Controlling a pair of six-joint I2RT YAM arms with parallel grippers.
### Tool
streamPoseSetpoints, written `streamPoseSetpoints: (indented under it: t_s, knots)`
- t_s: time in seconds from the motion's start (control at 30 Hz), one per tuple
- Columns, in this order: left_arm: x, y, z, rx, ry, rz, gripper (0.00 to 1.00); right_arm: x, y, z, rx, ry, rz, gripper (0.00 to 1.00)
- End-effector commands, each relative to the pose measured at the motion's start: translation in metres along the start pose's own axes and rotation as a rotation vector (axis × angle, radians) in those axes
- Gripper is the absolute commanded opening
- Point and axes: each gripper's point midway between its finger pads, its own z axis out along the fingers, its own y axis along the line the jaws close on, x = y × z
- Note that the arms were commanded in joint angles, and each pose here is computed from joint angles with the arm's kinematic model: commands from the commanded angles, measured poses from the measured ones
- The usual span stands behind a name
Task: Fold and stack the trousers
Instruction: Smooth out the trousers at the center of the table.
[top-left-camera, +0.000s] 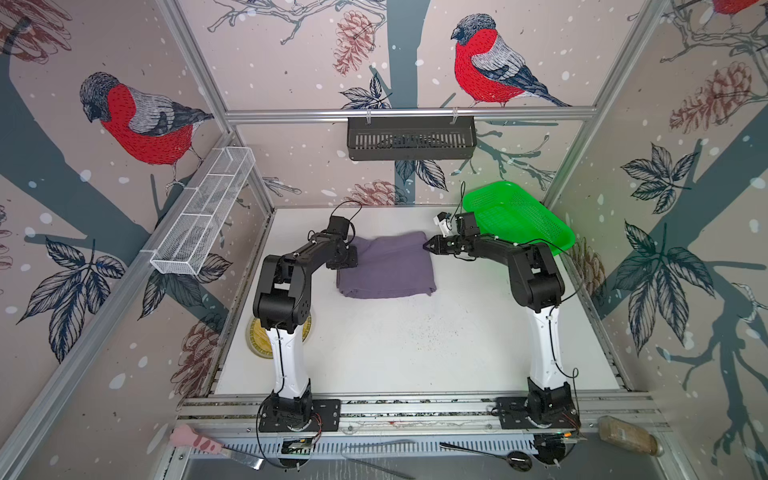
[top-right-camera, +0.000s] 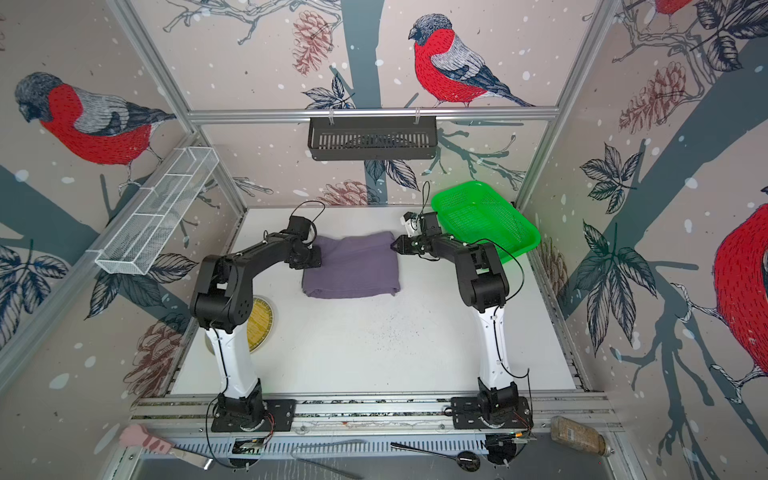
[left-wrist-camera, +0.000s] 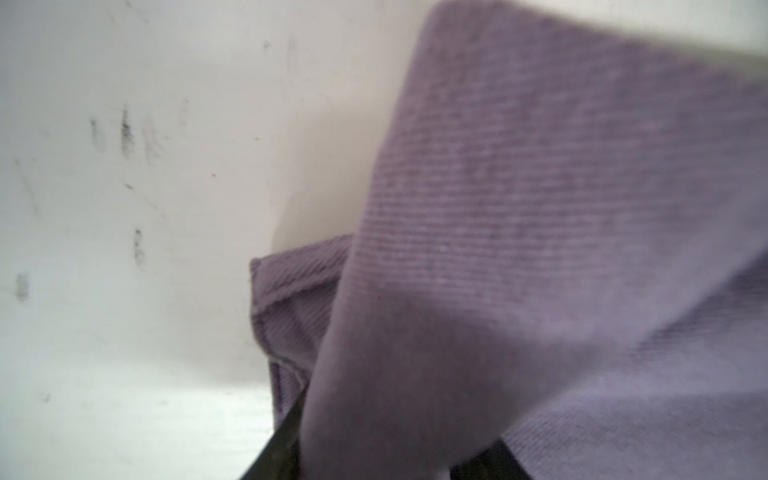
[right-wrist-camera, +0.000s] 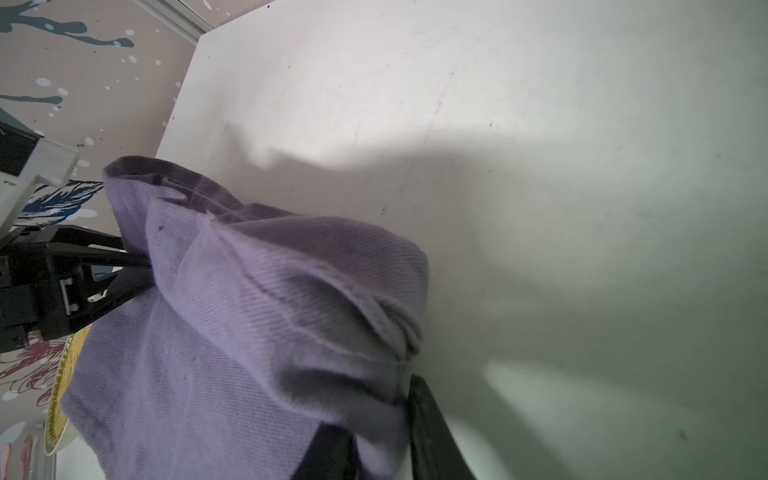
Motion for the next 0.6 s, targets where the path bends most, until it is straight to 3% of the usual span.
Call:
streamPoseSetpoints:
  t_s: [0.0, 0.07, 0.3, 0.57]
  knots:
    - [-0.004, 0.006, -0.004, -0.032, 0.011, -0.001, 0.54, -0.003, -0.002, 0.004, 0.054, 0.013, -0.027, 0.25]
    - [-0.010, 0.004, -0.012, -0.023, -0.002, 0.002, 0.58, -0.006, 0.002, -0.002, 0.060, 0.011, -0.039, 0.27]
    - [-0.032, -0.012, -0.065, -0.009, -0.105, 0.026, 0.65, -0.029, 0.039, -0.060, 0.094, -0.087, -0.137, 0.52]
    - [-0.018, -0.099, -0.102, 0.079, -0.159, 0.130, 0.75, -0.015, 0.058, -0.133, 0.181, -0.176, -0.175, 0.71]
